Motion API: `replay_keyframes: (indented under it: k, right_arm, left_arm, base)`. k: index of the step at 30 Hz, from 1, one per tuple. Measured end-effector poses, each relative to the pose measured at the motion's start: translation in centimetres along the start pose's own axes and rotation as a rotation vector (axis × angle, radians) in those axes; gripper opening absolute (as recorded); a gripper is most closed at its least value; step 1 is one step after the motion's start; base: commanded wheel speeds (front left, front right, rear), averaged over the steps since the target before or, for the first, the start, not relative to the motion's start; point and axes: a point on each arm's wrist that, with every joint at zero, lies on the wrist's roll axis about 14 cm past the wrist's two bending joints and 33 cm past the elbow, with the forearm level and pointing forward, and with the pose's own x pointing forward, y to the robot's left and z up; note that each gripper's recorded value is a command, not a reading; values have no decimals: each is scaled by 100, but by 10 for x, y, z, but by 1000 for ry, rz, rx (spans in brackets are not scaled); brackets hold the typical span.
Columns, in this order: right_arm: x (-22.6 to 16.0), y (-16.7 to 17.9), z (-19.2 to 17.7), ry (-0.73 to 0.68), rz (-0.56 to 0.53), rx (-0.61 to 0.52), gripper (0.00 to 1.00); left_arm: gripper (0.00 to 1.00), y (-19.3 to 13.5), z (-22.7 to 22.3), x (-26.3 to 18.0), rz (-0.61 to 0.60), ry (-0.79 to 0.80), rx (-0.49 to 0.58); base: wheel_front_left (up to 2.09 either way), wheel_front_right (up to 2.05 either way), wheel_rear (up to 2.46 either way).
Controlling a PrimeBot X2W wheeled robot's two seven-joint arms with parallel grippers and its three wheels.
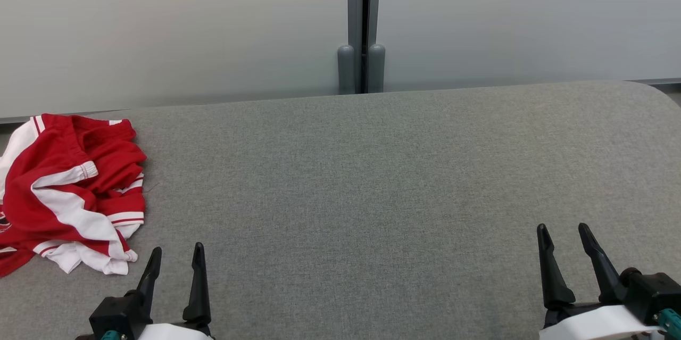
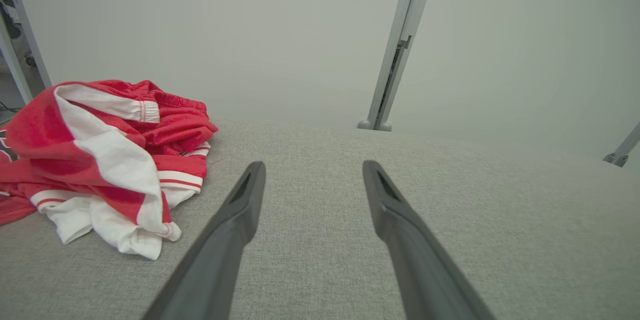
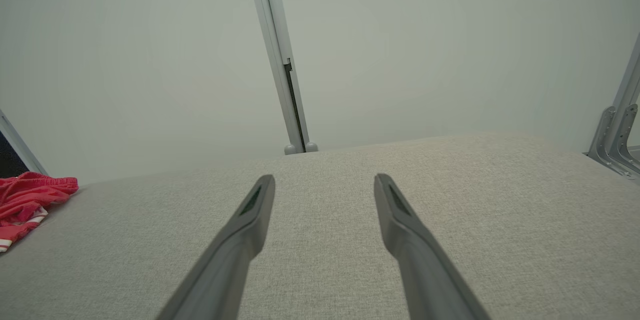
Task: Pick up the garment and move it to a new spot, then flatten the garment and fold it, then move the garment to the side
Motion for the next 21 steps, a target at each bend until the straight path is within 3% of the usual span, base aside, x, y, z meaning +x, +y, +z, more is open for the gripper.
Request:
replay_keyframes:
  k: [21]
  right_arm:
    - [-8,-3,-3,-3,-5,-94,100]
  left_arm:
    - [100,-1,-2,-5,-17,-18,149]
  base:
    - [0,0,0]
